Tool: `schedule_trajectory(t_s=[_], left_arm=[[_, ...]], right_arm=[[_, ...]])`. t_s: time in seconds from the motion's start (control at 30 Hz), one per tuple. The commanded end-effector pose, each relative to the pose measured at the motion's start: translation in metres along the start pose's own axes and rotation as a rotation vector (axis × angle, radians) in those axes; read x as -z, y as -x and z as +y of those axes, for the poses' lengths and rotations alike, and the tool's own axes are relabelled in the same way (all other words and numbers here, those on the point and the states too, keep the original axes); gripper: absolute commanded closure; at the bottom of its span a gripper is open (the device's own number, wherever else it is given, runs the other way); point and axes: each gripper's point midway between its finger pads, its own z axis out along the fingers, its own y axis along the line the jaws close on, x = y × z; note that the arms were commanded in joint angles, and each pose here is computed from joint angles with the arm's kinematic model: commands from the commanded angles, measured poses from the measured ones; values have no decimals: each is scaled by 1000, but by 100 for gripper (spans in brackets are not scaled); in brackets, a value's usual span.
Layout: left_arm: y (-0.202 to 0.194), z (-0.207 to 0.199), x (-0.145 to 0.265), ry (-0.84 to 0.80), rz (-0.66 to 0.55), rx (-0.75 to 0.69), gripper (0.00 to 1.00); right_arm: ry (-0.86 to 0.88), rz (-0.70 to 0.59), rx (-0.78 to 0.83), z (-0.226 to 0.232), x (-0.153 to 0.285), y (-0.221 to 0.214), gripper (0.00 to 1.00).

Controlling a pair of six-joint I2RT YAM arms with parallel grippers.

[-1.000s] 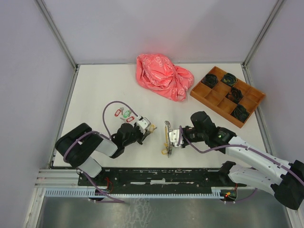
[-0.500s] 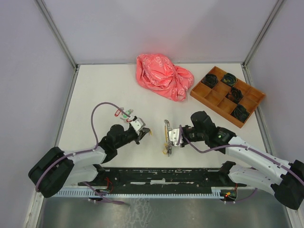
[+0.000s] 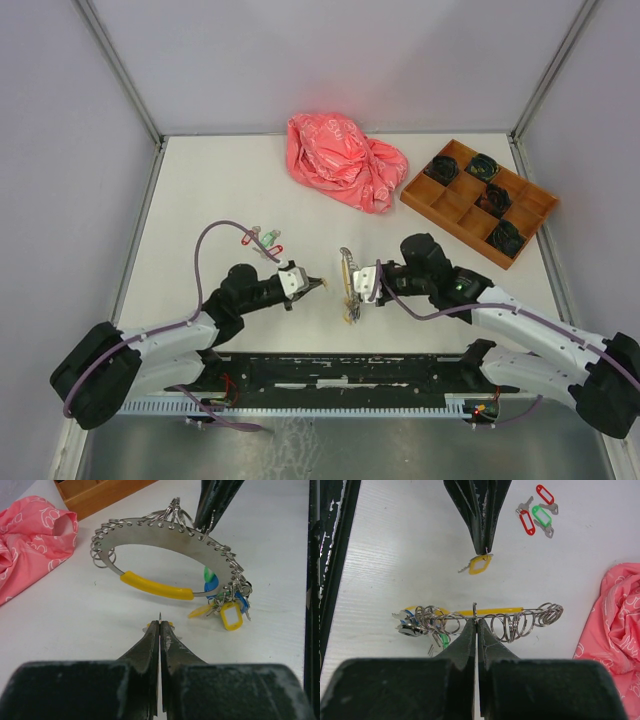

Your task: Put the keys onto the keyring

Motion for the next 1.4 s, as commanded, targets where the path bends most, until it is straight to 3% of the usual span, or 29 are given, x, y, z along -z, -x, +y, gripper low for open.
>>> schedule_trajectory(t_s=[0.0,0.5,1.37], left_arm=[[31,-5,-8,-58,-107,-128,97],[58,-16,-16,-78,-179,-222,97],[68,-16,-31,-58,-204,-221,97]], right_arm=[[-58,-45,26,-19,-3,15,99],[-75,-37,36,-21,-10,8,99],[-44,-44,49,-15,-13,10,99]])
